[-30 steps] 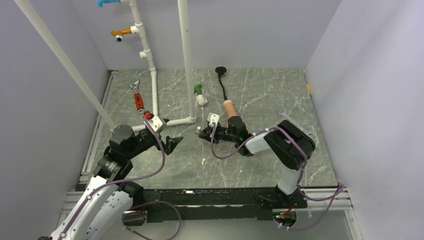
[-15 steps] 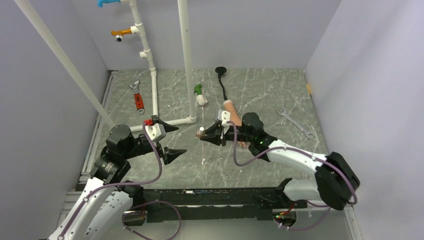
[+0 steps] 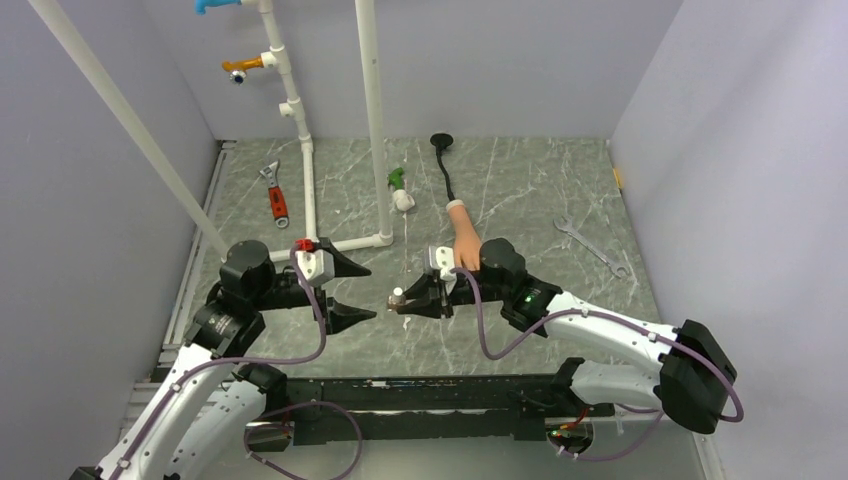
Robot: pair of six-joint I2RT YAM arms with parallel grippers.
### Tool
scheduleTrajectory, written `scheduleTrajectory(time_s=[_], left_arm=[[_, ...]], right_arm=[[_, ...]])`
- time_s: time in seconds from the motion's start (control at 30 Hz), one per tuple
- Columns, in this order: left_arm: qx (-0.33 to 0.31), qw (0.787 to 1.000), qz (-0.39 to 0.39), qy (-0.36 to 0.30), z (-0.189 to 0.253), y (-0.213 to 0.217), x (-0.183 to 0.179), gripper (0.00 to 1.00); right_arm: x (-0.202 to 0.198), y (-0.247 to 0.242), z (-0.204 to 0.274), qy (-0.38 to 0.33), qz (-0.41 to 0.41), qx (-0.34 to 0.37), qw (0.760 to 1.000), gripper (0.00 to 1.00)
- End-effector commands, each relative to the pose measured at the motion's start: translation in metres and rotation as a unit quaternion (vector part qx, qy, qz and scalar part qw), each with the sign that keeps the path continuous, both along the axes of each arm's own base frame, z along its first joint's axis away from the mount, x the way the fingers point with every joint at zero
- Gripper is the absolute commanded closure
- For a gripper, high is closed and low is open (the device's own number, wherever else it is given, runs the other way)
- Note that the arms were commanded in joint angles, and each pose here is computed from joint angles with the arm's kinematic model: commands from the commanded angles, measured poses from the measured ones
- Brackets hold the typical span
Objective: Paint the nails
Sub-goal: Pick up the nail polish bottle from the center of the board.
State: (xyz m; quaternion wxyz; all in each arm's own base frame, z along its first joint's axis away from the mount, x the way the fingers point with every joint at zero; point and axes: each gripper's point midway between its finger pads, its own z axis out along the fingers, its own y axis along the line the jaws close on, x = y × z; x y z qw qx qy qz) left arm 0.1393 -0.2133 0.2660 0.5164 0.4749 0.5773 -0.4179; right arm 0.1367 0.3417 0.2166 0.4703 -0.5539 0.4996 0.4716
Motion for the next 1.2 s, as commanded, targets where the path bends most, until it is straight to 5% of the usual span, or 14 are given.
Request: scheduleTrajectory(time_s=[0.0,0.77,1.17], left_arm=[[-0.014,0.998,-0.056,-0.01,0.017,-0.006,-0.013,0.18],[-0.004,1.0,-0.027,-0.011,0.013,-0.004,-0.002,0.5],[-0.004,1.0,-0.024,-0.01,0.012,-0.004,-0.001,0.52]], right_arm=[[-0.005,0.01,0.041,-0.046,0.019,0.045,0.998,1.0],[-0.002,0.035,0.067,-0.064,0.039,0.074,0.994,1.0],[-0.007,0.038,0.069,-0.057,0.06,0.081,0.993,1.0]])
